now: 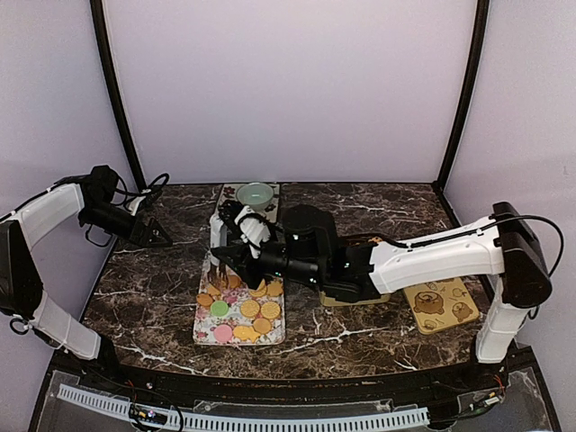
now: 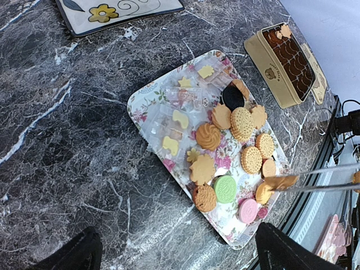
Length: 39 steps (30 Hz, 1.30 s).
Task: Pack the cookies
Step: Place the fake cookies in the empty pocket of the box.
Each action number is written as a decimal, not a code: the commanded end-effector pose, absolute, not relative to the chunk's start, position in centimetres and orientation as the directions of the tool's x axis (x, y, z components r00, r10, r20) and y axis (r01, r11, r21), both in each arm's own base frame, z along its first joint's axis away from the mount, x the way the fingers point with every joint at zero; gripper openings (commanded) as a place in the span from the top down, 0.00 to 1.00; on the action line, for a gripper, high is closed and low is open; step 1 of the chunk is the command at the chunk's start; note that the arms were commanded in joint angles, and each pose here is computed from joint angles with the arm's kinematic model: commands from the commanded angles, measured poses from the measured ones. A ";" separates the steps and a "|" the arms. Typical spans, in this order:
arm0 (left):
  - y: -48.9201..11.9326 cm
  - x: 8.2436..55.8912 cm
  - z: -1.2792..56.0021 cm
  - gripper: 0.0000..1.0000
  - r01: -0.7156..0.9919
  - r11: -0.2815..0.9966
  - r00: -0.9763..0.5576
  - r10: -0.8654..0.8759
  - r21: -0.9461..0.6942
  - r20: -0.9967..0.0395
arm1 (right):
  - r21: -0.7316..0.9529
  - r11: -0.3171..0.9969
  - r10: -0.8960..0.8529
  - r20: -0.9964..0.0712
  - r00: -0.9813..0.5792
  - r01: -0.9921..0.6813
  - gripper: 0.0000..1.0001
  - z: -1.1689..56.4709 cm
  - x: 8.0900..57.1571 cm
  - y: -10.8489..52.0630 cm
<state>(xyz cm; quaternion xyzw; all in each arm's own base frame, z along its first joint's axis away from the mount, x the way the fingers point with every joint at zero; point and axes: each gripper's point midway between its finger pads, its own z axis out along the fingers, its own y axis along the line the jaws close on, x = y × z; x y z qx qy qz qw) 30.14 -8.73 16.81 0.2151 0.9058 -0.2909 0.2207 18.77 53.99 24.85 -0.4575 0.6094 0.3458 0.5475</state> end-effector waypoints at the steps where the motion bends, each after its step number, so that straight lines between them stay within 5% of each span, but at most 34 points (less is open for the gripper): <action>1: -8.6 29.5 17.5 0.02 0.520 0.737 -0.808 0.259 -0.433 -0.529 | -0.051 0.431 -0.033 -0.999 0.041 -0.901 0.91 30.8 20.8 50.2; 17: -8.8 29.5 17.3 0.02 0.512 0.733 -0.815 0.248 -0.449 -0.524 | -0.128 0.785 -0.163 -0.987 -0.003 -0.606 0.91 27.9 29.5 30.3; 39: -8.8 29.6 17.4 0.02 0.508 0.735 -0.816 0.244 -0.449 -0.524 | -0.149 0.807 -0.219 -0.974 -0.055 -0.572 0.84 24.5 30.9 27.9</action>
